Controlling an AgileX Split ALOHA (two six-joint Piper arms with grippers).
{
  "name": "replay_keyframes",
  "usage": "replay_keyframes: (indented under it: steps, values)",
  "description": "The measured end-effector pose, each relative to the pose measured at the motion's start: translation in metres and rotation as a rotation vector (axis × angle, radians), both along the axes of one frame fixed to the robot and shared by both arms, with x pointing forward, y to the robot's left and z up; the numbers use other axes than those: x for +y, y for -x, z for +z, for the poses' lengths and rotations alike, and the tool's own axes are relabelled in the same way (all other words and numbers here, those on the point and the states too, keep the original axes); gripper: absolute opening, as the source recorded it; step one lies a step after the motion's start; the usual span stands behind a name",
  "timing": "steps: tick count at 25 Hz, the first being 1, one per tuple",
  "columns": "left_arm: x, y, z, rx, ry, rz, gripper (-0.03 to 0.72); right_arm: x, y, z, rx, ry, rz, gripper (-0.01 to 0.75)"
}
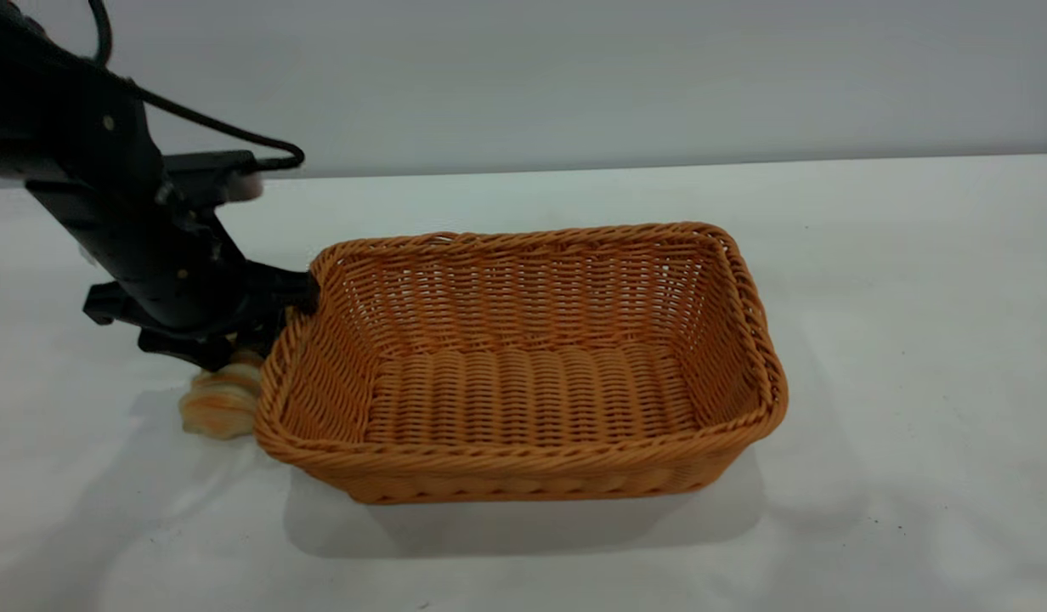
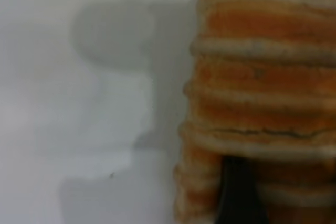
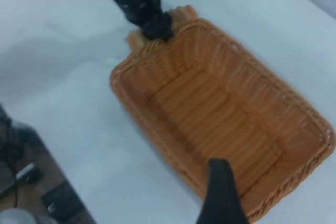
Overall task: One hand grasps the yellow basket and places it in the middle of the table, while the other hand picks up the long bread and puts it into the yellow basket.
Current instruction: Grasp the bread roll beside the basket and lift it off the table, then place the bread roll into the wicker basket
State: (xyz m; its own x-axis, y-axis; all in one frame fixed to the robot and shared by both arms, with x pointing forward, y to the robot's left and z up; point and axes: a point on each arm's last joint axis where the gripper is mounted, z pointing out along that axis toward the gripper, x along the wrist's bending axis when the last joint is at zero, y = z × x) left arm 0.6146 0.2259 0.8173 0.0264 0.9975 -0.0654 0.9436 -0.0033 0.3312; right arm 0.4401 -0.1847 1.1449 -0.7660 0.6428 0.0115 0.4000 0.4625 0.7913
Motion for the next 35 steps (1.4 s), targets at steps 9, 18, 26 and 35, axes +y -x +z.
replay_keyframes:
  steps: [9,18,26,35]
  values:
    - [0.002,-0.002,0.0,-0.008,-0.013,-0.037,0.114,-0.01,0.029,0.021,-0.075,-0.019,0.019,0.536]
    - [0.027,-0.001,0.05,-0.008,-0.065,-0.075,0.065,-0.013,0.037,0.027,-0.104,-0.029,0.021,0.536]
    - [0.01,0.01,0.133,-0.16,-0.023,-0.093,0.065,-0.013,0.037,0.027,-0.105,-0.029,0.022,0.536]
    - [-0.086,0.041,0.142,-0.193,0.053,-0.32,0.065,-0.013,0.037,0.027,-0.102,-0.028,0.023,0.535]
